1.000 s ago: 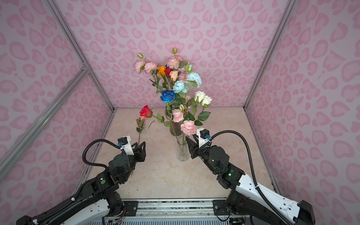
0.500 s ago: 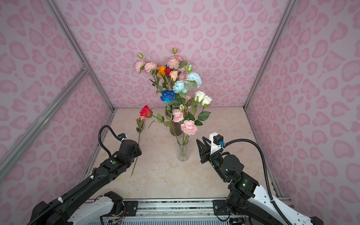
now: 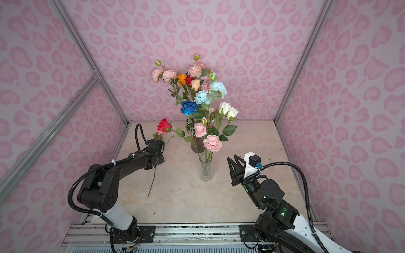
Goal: Arrange the flowers into the vase
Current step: 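Draw back the right gripper while the left gripper reaches to the last pink rosebud, then close the left gripper on the pink rose stem lying on the table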
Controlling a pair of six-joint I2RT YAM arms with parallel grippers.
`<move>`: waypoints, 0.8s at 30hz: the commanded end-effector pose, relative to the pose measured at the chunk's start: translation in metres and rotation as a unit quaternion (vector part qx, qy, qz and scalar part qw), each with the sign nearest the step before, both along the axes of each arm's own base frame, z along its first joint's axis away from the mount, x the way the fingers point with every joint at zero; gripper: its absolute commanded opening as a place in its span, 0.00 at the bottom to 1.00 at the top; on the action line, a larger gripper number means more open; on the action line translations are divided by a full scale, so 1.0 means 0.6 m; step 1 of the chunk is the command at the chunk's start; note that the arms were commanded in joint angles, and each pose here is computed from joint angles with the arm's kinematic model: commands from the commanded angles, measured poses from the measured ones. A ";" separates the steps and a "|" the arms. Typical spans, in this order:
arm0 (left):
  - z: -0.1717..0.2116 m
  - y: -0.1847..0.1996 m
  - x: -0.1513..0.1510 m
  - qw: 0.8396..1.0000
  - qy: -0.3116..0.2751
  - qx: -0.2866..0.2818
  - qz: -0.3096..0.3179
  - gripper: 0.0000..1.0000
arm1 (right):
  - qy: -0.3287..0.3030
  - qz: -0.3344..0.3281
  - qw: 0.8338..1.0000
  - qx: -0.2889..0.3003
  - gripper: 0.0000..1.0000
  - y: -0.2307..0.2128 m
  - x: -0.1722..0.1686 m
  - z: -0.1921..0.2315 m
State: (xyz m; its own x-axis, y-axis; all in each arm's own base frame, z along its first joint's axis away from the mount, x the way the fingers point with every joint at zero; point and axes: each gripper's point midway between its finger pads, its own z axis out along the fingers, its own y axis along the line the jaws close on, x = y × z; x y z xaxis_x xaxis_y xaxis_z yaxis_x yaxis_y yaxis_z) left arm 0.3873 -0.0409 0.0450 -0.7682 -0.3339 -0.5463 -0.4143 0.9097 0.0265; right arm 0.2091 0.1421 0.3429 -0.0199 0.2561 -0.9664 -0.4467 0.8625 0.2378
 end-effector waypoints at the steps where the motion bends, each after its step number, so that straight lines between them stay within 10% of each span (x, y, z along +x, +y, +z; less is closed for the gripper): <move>1: -0.014 0.005 0.001 1.000 0.018 0.008 -0.010 0.39 | 0.000 -0.035 0.999 0.000 0.34 -0.022 0.006 -0.008; 24: -0.035 -0.036 0.022 0.995 0.036 -0.087 -0.017 0.24 | 0.008 -0.039 0.999 -0.006 0.34 -0.018 0.016 -0.019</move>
